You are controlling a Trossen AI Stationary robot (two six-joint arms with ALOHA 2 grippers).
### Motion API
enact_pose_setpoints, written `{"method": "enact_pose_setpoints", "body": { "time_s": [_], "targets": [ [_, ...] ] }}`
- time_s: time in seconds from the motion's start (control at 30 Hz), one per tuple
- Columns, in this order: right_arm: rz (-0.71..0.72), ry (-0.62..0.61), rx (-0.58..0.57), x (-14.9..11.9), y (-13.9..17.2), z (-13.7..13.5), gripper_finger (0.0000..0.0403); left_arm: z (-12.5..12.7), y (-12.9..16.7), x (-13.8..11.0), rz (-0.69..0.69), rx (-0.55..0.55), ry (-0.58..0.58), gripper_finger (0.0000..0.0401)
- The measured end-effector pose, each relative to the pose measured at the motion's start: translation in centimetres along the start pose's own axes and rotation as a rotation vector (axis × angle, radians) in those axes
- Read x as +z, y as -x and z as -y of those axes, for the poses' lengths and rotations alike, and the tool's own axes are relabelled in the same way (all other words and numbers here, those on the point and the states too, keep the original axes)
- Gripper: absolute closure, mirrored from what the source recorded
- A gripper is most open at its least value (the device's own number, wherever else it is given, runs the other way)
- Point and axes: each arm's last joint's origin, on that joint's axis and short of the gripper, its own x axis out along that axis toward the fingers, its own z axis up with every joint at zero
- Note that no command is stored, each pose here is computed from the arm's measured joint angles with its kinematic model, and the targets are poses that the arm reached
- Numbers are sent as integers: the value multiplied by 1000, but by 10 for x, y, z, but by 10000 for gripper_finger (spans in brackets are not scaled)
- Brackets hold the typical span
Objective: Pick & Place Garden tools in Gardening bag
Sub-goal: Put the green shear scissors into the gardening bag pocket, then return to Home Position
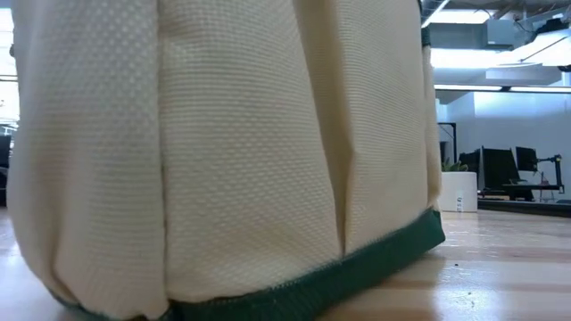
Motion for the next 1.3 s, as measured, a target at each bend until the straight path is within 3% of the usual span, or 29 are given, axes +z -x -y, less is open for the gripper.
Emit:
{"method": "enact_pose_setpoints", "body": {
  "time_s": [0.13,0.23,0.4,0.77,0.93,1.1,1.3],
  "targets": [
    [0,0,0,0,0,0,223,-3,-2,1,10,20,7,354],
    [0,0,-2,0,0,0,223,-6,-5,3,19,34,74,340],
    [2,2,-7,2,-2,2,223,-8,-8,3,-11,-5,90,309],
    [2,3,-8,2,-3,2,223,-2,-6,4,-57,-98,123,202],
    [2,2,-7,2,-3,2,223,13,-4,24,-81,-197,167,171],
    [6,-5,-3,3,-3,2,223,26,4,45,-126,-207,68,172],
    [20,-25,12,5,-3,0,223,38,13,75,-139,-212,63,174]
  ]
}}
